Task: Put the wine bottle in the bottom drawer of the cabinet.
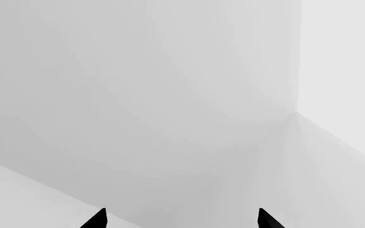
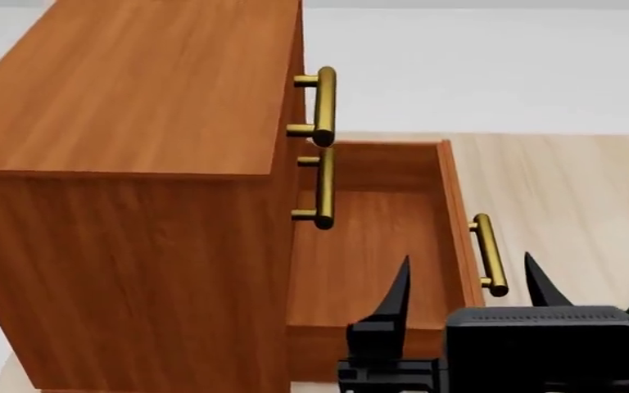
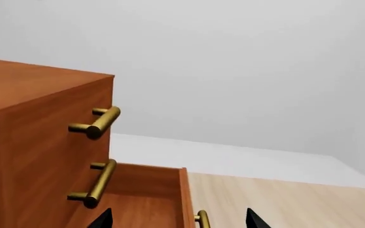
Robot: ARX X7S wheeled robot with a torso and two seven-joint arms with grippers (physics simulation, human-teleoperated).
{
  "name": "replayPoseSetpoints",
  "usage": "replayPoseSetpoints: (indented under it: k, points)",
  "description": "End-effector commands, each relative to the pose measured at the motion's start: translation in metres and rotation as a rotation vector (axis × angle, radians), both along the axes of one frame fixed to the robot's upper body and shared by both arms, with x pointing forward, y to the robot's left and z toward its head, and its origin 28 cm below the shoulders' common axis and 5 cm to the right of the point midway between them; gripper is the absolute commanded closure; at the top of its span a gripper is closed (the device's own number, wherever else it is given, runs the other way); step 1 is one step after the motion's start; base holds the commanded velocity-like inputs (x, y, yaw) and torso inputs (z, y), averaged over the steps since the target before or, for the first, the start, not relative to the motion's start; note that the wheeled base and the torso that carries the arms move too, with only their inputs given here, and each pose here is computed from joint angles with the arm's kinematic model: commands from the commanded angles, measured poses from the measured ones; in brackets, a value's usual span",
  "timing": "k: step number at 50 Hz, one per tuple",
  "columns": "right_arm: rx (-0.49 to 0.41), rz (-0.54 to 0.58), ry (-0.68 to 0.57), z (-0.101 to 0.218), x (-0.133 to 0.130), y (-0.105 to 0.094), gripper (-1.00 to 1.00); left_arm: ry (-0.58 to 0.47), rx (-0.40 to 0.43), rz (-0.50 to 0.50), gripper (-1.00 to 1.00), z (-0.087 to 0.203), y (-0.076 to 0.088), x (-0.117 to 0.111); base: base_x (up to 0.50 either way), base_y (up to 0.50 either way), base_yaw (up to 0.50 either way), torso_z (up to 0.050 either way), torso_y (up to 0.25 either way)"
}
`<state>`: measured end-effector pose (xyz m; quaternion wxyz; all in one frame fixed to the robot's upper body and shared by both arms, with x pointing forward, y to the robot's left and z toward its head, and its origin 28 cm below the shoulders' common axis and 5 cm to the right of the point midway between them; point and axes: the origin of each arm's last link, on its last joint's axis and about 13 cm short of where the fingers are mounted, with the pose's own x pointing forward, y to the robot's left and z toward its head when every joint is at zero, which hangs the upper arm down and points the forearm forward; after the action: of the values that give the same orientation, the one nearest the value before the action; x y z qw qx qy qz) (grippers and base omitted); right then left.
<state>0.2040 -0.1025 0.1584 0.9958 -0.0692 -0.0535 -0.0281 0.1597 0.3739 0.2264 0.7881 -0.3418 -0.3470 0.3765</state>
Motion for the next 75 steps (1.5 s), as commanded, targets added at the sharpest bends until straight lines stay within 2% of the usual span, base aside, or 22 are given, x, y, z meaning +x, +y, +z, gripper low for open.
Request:
replayPoseSetpoints:
  k: [1, 42, 50, 58, 75]
  points:
    - [0.016, -0.008, 0.001, -0.001, 0.0, -0.002, -1.0, 0.001, 0.006, 0.0, -1.0, -0.001, 0.0, 0.0, 0.14, 0.04, 0.0, 0.0, 0.0]
    - [0.041, -0.02, 0.008, -0.005, -0.008, -0.004, -1.0, 0.008, 0.02, -0.011, -1.0, -0.001, -0.001, 0.001, 0.14, 0.01, 0.0, 0.0, 0.0]
    - [0.048, -0.026, -0.002, 0.006, -0.038, -0.006, -1.0, 0.011, 0.026, -0.018, -1.0, 0.0, -0.002, 0.002, 0.0, 0.0, 0.0, 0.0, 0.0]
    - [0.067, -0.062, 0.004, -0.001, -0.066, -0.009, -1.0, 0.017, 0.031, -0.014, -1.0, 0.0, -0.002, 0.002, 0.0, 0.0, 0.0, 0.0, 0.0]
    - [0.093, -0.186, -0.002, 0.003, -0.1, -0.025, -1.0, 0.027, 0.04, -0.017, -1.0, 0.0, -0.003, 0.002, 0.0, 0.0, 0.0, 0.0, 0.0]
